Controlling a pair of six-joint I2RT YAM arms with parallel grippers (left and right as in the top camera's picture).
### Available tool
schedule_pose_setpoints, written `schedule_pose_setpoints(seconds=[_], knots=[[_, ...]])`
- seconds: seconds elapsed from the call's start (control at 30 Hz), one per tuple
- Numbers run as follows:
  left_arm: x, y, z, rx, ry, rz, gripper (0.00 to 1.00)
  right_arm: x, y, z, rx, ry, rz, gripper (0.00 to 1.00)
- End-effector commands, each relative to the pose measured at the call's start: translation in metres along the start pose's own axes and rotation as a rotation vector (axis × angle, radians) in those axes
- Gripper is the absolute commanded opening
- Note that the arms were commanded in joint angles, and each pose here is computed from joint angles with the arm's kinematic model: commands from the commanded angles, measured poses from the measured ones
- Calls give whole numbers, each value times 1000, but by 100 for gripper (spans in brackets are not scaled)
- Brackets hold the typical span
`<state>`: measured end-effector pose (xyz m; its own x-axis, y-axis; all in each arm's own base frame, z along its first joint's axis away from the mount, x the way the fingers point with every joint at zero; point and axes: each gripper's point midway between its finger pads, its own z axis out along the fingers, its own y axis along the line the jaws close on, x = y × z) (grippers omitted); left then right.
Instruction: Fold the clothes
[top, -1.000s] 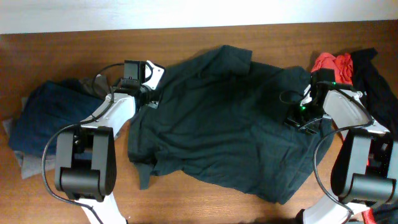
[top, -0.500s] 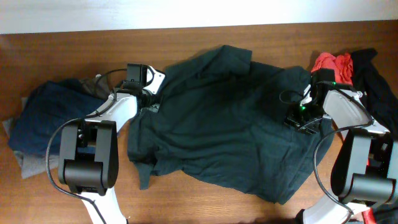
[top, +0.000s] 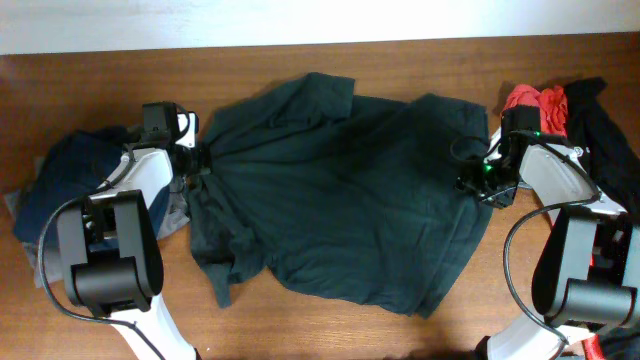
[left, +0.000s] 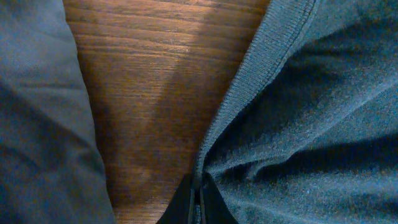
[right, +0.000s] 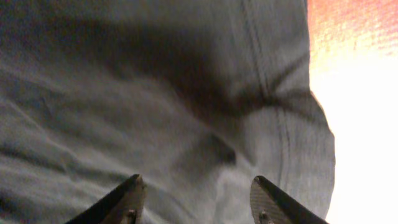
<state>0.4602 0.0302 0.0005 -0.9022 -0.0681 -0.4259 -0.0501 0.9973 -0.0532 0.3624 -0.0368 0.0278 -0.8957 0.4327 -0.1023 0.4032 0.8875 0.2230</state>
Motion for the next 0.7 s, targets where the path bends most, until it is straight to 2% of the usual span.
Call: schedule_pose_setpoints(seconds=[0.0,0.07,0.1,0.17,0.23,0.3,0.37,0.43,0.53,0.67], knots=[[21,2,11,-38,66,-4,20,-7,11,5,-61,-12,0,56],[19,-3,11,-33,55,7,27,-10,11,12,-65,-14,0,63],[17,-5,11,-31,50,11,34,-10,10,17,-62,-10,1,63],[13,-10,10,-27,41,20,38,-9,5,26,-40,6,8,61],[6,-13,6,-24,29,26,44,-5,-9,36,28,25,48,47],[-4,-13,-2,-24,11,27,50,0,-28,43,122,44,85,27],[-13,-14,-11,-23,-9,27,55,4,-43,47,198,53,94,18],[-24,-15,-21,-23,-36,28,66,4,-61,44,285,45,101,12],[-35,-16,-34,-22,-69,29,71,-1,-87,33,397,23,119,9],[-51,-30,-50,49,-120,44,76,-11,-111,20,465,-7,162,11]])
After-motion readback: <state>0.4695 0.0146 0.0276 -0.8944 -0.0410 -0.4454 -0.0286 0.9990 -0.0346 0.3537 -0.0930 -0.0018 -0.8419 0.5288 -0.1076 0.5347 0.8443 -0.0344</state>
